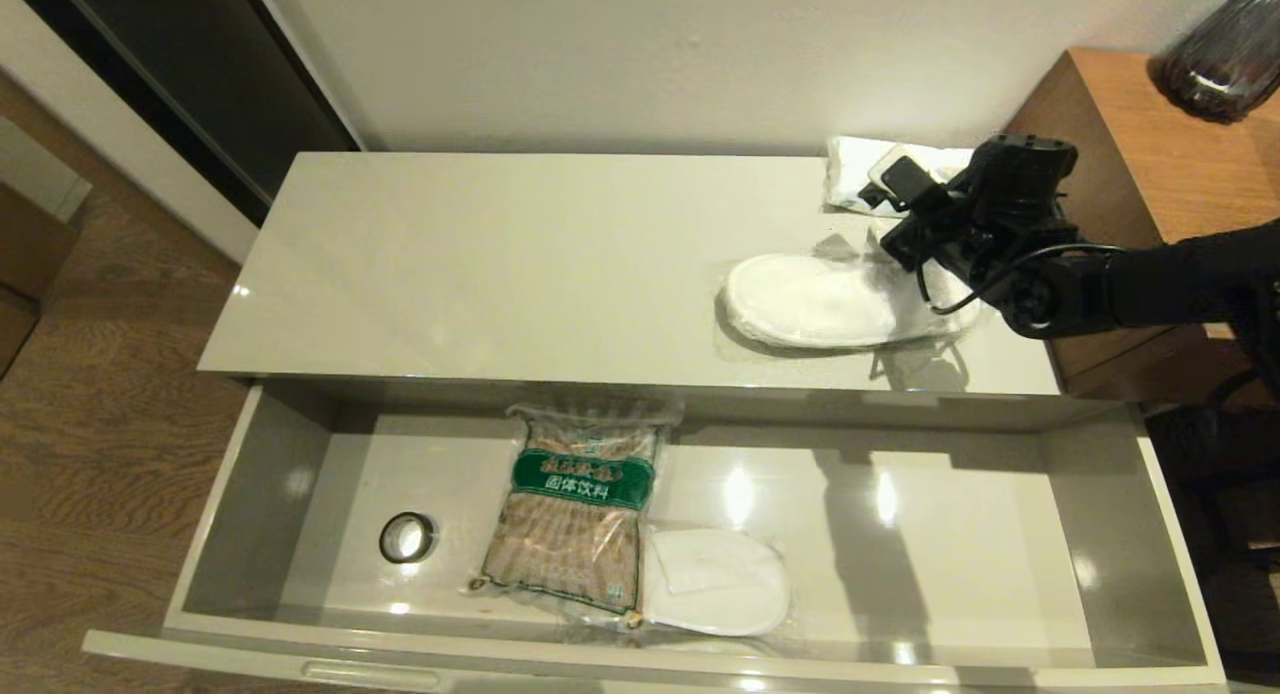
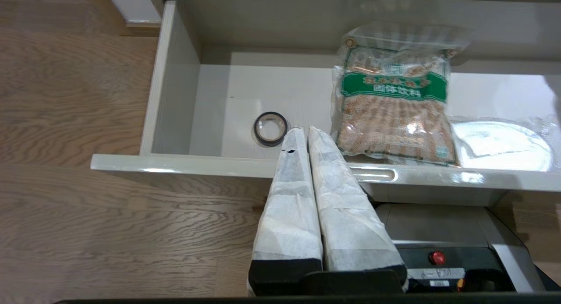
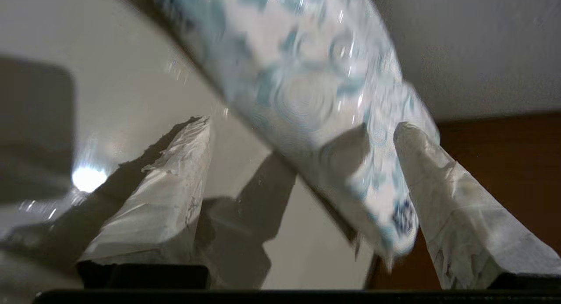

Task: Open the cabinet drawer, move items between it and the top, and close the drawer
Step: Place the tissue on the table, then close the drawer

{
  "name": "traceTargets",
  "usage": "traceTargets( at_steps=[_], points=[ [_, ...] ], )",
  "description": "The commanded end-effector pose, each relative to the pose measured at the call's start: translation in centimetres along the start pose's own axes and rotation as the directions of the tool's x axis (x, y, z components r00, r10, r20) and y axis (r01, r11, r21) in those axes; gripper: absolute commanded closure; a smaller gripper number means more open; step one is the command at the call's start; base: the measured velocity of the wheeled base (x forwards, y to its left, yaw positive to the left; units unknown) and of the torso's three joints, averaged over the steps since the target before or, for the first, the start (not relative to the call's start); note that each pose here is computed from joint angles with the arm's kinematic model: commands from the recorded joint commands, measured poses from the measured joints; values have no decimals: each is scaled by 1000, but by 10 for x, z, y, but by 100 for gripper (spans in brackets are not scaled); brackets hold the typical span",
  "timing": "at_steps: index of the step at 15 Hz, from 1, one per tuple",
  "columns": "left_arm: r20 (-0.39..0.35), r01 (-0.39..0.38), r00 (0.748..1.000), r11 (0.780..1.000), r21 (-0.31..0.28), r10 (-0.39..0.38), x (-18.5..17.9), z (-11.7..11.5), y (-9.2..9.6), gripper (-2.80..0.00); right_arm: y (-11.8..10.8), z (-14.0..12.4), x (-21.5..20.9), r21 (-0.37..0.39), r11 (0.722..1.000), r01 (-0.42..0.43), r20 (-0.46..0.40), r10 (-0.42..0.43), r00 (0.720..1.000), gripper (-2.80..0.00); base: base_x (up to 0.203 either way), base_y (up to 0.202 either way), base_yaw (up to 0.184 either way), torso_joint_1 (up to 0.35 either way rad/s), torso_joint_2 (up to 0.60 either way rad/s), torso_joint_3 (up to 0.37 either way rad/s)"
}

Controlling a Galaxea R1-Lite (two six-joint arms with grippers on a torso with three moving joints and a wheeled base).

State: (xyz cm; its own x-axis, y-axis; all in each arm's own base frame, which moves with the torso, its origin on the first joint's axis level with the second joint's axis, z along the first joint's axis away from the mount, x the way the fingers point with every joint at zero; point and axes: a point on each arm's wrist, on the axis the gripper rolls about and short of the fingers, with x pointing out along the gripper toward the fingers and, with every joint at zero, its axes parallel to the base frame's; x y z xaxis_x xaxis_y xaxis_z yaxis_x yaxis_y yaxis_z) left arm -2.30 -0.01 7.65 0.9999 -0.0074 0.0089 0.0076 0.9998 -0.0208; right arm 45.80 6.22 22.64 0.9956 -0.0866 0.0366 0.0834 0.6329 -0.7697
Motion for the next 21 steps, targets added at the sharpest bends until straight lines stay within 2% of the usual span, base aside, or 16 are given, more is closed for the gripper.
traceTargets(
  at_steps=[1, 4, 10, 12, 14, 15, 17, 21],
  points=[
    [0, 0, 1000, 1000, -1, 0, 0, 0, 0, 0, -38, 11, -63, -3, 1000, 9, 3, -9, 1000, -280, 0, 0, 0, 0, 0, 0],
    [0, 0, 1000, 1000, -1, 0, 0, 0, 0, 0, -54, 4, -124, -15, 1000, -16, -17, 16, 1000, -280, 0, 0, 0, 0, 0, 0],
    [0, 0, 1000, 1000, -1, 0, 0, 0, 0, 0, -59, -8, -209, -65, 996, -63, -44, 60, 997, -280, 0, 0, 0, 0, 0, 0],
    [0, 0, 1000, 1000, -1, 0, 0, 0, 0, 0, -61, -16, -236, -92, 987, -129, -125, 117, 985, -280, 0, 0, 0, 0, 0, 0],
    [0, 0, 1000, 1000, -1, 0, 0, 0, 0, 0, -60, -26, -265, -103, 966, -238, -243, 208, 947, -280, 0, 0, 0, 0, 0, 0],
    [0, 0, 1000, 1000, -1, 0, 0, 0, 0, 0, -57, -33, -285, -91, 941, -326, -318, 283, 905, 0, 0, 0, 0, 0, 0, 0],
    [0, 0, 1000, 1000, -1, 0, 0, 0, 0, 0, -54, -48, -328, -46, 897, -439, -432, 378, 819, 0, 0, 0, 0, 0, 0, 0],
    [-1, 0, 1000, 1000, -1, 0, 0, 0, 0, 0, -36, -82, -381, 75, 812, -579, -611, 497, 616, 0, 0, 0, 0, 0, 0, 0]
  ],
)
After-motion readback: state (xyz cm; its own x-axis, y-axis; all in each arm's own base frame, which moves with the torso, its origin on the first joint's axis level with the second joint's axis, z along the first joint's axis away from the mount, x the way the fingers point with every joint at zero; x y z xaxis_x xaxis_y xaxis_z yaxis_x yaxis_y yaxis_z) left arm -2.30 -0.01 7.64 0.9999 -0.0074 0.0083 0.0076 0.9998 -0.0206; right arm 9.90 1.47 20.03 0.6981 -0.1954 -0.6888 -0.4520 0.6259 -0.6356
